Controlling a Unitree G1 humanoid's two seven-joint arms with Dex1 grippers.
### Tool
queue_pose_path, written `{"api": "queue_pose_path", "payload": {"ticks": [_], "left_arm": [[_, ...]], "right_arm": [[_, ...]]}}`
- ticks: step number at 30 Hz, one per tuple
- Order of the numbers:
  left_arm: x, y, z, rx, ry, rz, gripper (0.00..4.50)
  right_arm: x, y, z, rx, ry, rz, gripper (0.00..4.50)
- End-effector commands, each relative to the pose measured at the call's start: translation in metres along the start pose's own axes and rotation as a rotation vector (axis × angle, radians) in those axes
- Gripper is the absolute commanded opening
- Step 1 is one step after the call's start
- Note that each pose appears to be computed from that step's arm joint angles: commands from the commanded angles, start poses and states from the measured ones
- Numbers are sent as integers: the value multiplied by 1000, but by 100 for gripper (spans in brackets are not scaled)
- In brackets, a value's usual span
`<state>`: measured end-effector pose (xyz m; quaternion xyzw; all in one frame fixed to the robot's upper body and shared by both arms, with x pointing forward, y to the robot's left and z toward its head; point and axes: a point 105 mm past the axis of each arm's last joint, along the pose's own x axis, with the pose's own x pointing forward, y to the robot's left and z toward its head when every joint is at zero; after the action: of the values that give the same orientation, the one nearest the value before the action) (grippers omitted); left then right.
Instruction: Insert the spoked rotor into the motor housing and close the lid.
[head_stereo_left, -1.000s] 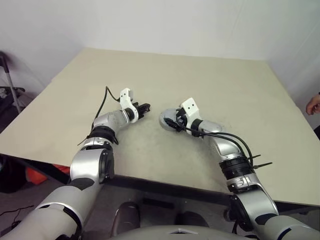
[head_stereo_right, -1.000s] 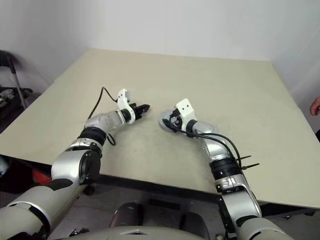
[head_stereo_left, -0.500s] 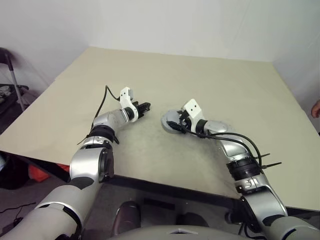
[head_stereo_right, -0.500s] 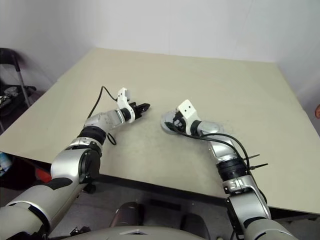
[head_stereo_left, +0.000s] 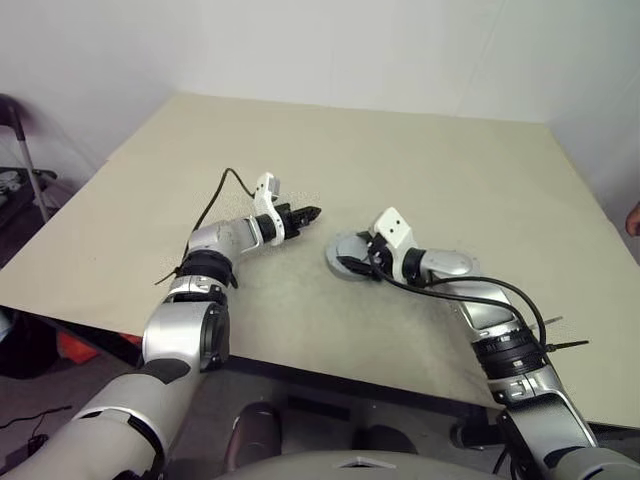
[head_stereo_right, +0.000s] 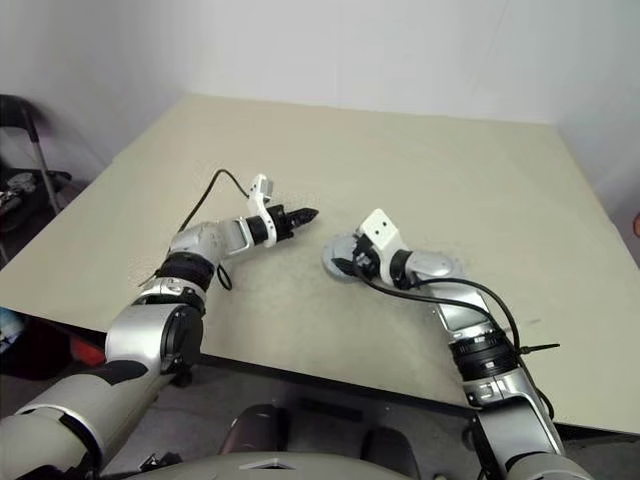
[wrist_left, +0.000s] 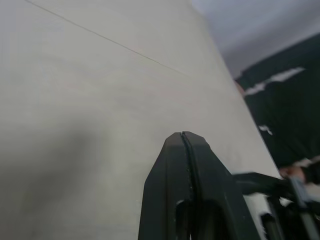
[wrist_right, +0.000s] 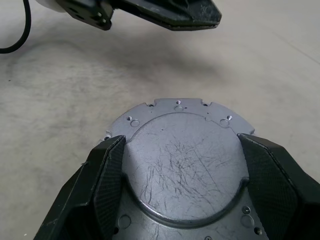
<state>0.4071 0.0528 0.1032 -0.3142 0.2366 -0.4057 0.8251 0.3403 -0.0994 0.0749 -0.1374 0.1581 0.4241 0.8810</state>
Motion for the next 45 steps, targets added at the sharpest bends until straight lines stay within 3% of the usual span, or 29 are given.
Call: {"api": "queue_pose_path", "payload": {"ticks": [1, 5, 10, 17, 27, 34, 38, 45], "left_arm": [[-16, -17, 16, 30, -16, -101, 0], [-31, -23, 9, 17, 39, -150, 0], [-31, -21, -20, 23, 145, -138, 0], [-19, -24, -35, -12, 153, -133, 0], [-11, 6, -70, 29, 259, 57, 0], [-13, 2, -74, 23, 260, 38, 0], [-14, -2, -73, -5, 243, 18, 0], [-19, 0, -83, -14, 250, 27, 0]], "right_arm": [[4, 18, -43, 88, 149, 83, 310], [6, 17, -43, 89, 148, 80, 310], [10, 15, -42, 82, 146, 64, 310], [11, 14, -38, 78, 135, 56, 310], [11, 8, -29, 47, 108, 20, 310], [11, 12, -18, 43, 64, 54, 310], [10, 12, 3, 30, -31, 67, 436], [-7, 21, 38, 25, -200, 146, 444]]}}
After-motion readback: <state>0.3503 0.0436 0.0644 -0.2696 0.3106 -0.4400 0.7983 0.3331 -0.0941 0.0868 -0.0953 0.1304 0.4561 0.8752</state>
